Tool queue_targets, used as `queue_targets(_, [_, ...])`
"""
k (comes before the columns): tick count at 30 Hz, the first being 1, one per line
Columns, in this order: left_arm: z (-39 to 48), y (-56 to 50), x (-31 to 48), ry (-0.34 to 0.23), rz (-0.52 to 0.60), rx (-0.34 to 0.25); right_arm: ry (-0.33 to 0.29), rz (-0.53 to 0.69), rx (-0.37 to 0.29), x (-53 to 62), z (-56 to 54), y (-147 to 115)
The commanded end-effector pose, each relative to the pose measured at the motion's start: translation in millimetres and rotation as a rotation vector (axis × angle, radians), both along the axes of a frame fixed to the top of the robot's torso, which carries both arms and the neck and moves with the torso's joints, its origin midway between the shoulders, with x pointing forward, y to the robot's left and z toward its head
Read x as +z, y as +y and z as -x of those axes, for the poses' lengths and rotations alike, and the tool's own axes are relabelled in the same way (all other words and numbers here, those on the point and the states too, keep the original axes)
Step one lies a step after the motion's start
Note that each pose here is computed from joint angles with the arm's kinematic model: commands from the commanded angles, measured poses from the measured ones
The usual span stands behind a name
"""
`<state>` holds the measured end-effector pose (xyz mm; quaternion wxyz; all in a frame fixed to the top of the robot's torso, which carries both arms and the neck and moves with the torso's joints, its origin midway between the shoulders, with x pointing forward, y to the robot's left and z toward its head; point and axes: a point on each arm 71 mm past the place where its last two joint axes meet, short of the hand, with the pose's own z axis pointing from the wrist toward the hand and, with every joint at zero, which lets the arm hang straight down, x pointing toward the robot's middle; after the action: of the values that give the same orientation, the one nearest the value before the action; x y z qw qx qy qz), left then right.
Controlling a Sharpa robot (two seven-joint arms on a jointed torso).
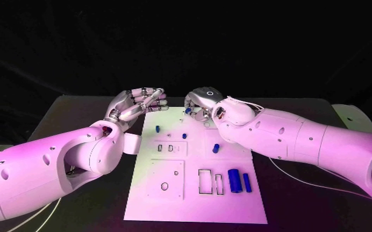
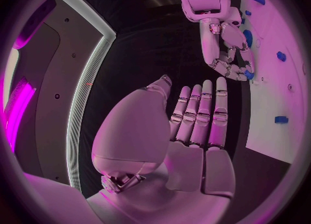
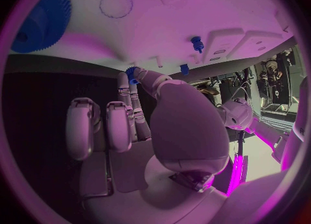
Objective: Assemble the parts on the task board
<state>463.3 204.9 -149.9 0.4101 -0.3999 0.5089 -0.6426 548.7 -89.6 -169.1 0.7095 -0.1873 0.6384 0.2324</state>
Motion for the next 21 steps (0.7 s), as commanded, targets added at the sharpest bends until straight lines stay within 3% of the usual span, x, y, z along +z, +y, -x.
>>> queue_targets(1, [0.0, -3.3, 2.6, -0.008, 0.012, -0.017, 0.003, 0.015, 0.001, -0.6, -0.3, 2.5])
queue_targets(14, [-1.1, -5.0, 3.3, -0.009, 0.012, -0.018, -0.005, 0.011, 0.02, 1.1, 1.7, 9.6])
queue_targets(21, [-1.2, -5.7, 3.7, -0.01, 0.013, -0.02, 0.02, 0.024, 0.008, -0.9, -0.7, 10.9])
